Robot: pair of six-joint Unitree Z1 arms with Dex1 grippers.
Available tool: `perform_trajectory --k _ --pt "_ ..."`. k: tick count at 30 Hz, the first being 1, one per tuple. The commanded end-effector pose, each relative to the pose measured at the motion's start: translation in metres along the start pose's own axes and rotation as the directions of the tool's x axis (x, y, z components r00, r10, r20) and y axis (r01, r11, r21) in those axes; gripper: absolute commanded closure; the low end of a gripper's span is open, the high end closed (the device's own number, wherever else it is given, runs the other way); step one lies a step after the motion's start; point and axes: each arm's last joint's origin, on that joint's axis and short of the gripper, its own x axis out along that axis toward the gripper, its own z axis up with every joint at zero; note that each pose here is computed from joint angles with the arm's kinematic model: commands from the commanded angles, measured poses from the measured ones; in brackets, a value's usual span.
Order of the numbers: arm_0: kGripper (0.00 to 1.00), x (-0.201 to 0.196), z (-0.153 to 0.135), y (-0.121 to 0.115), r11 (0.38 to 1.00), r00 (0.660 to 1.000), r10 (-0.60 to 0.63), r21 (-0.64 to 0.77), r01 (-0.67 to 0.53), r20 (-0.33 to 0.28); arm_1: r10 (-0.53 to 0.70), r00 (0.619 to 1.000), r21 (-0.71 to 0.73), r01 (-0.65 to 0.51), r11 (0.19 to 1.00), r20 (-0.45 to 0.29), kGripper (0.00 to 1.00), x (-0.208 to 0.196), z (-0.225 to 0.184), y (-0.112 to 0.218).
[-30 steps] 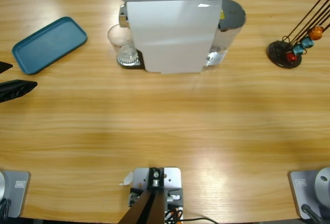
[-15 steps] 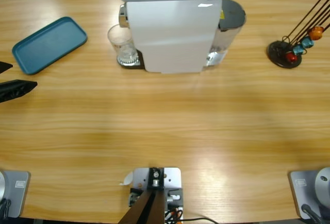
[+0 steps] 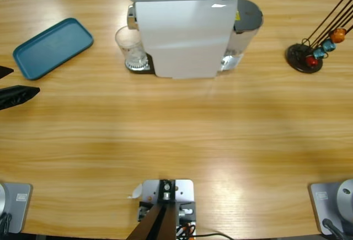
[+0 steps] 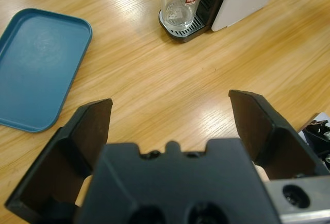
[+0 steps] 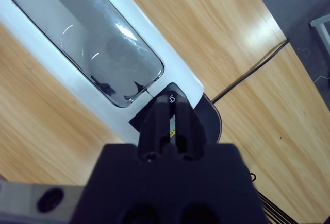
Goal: Pour coffee
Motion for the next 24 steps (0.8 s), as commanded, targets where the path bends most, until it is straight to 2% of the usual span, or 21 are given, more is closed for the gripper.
perform_trajectory --k 1,24 --pt "0.018 0.003 -0.010 0.000 1.000 1.000 -0.018 0.012 0.018 -0.021 0.019 0.996 -0.002 -0.019 1.000 -0.092 1.000 0.028 -0.013 0.000" --pt "0.018 0.003 -0.010 0.000 1.000 1.000 -0.018 0.012 0.019 -0.019 0.063 0.990 -0.012 -0.065 0.998 -0.127 1.000 0.050 -0.028 0.017"
